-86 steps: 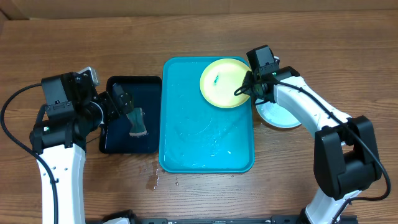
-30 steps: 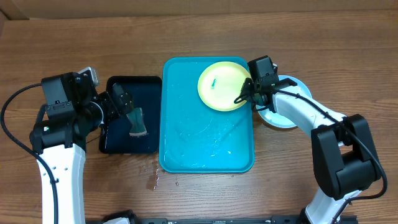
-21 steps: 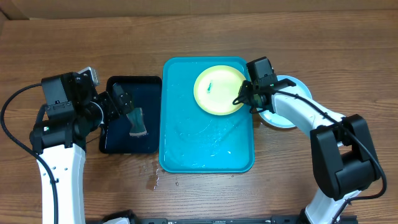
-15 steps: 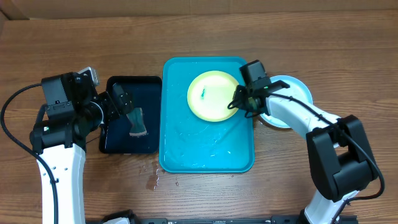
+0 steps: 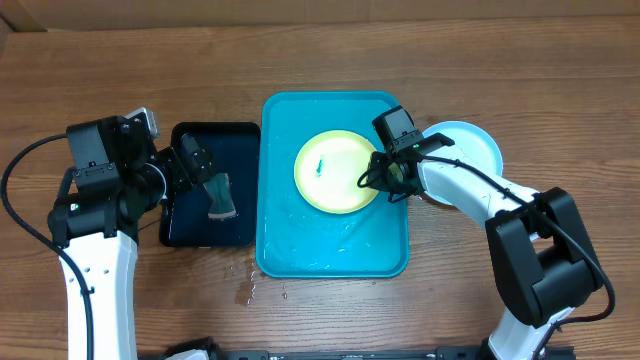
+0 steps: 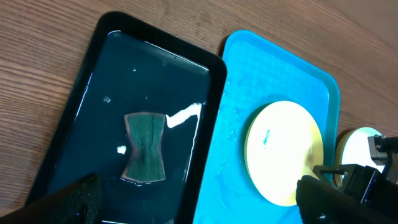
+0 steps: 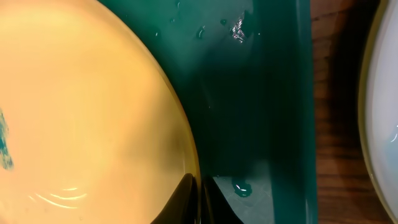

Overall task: Clean dirty plates on tray and stack at the side
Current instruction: 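Drag the yellow plate toward the tray center with the right gripper, then move the left gripper over the black tray and grasp the sponge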

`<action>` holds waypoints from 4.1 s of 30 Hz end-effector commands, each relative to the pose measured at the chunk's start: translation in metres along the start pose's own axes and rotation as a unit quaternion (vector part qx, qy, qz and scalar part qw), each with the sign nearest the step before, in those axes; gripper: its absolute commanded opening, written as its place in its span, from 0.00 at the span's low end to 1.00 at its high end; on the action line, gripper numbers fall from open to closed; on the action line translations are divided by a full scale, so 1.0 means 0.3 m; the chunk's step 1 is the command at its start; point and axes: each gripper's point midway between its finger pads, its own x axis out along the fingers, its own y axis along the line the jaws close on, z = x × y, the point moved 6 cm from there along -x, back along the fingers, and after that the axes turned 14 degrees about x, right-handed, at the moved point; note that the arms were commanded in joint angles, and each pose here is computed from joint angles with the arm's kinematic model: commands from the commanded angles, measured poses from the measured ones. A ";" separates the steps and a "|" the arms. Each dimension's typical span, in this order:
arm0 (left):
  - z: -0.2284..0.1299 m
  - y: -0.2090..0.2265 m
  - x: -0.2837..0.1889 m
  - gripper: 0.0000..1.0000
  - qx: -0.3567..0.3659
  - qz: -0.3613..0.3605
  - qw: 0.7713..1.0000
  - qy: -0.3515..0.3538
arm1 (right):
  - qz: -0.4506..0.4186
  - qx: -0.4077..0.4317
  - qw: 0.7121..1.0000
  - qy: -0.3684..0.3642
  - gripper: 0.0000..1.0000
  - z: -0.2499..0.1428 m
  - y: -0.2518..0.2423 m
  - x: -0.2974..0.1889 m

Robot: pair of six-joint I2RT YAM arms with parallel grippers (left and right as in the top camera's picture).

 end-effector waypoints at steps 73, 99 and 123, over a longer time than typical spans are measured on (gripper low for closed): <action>-0.144 0.048 0.342 0.57 0.046 0.098 0.972 0.209 | 0.032 -0.022 0.999 0.026 0.04 -0.078 0.068 -0.021; -0.228 0.089 0.539 0.22 0.061 0.125 0.951 0.275 | 0.036 -0.016 0.999 0.024 0.04 -0.075 0.072 -0.021; -0.079 0.094 0.529 0.04 0.117 0.154 0.956 0.222 | 0.036 -0.016 0.999 0.024 0.04 -0.075 0.072 -0.021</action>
